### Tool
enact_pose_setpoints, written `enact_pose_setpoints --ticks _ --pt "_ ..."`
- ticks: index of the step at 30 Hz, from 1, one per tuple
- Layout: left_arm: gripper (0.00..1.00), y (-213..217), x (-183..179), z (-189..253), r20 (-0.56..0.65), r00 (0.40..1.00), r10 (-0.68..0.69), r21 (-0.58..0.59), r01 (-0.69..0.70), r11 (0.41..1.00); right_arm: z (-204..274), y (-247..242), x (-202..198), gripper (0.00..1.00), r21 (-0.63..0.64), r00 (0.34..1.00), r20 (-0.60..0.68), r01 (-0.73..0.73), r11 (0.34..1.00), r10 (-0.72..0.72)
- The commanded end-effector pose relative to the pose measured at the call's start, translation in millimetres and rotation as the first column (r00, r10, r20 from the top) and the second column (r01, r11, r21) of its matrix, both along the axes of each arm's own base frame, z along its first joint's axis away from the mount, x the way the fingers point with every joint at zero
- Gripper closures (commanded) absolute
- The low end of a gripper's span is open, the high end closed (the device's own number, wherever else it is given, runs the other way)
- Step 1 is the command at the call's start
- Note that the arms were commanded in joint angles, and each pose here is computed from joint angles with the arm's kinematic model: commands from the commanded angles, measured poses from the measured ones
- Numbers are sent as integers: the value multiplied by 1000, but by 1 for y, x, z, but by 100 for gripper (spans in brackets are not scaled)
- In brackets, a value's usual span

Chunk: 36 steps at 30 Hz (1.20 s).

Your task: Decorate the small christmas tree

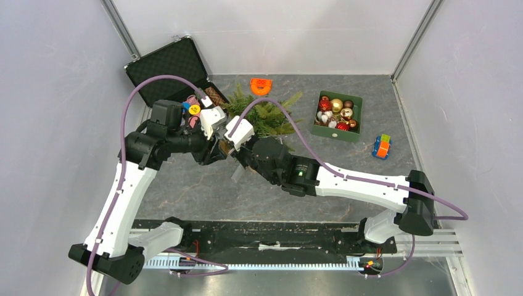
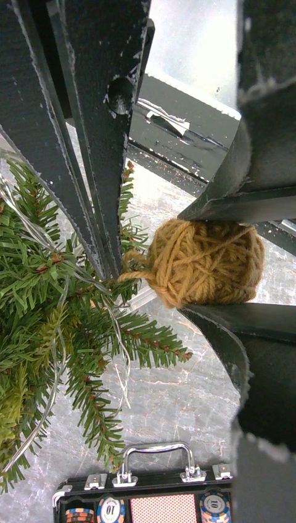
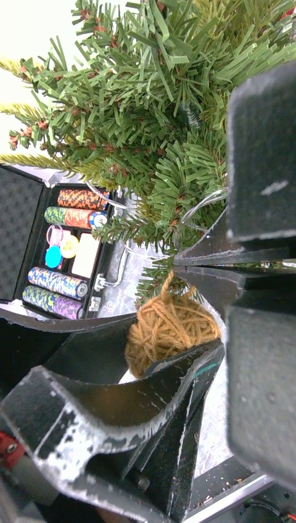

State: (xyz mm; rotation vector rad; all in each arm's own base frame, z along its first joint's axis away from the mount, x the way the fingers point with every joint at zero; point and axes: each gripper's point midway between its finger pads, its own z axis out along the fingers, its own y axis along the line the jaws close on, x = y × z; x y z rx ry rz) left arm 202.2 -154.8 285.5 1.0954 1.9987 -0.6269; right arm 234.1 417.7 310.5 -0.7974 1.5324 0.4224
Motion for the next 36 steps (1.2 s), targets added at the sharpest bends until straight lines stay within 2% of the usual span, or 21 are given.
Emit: enact_pose_setpoints --ticks 1,11,20,36 --pt "98 -4 8 9 50 999 -16 -21 17 1000 27 -2 0 100 67 1000 28 8 998 -10" --pt "98 -1 14 8 46 999 4 -11 -4 1000 33 -18 -10 100 76 999 29 -17 997 15" --pt "98 -3 17 4 32 999 4 -19 -4 1000 33 -14 -22 87 89 996 25 -92 992 90" --pt "98 -6 25 -7 7 1000 6 -12 -6 1000 34 -17 -29 83 118 992 23 -123 985 121"
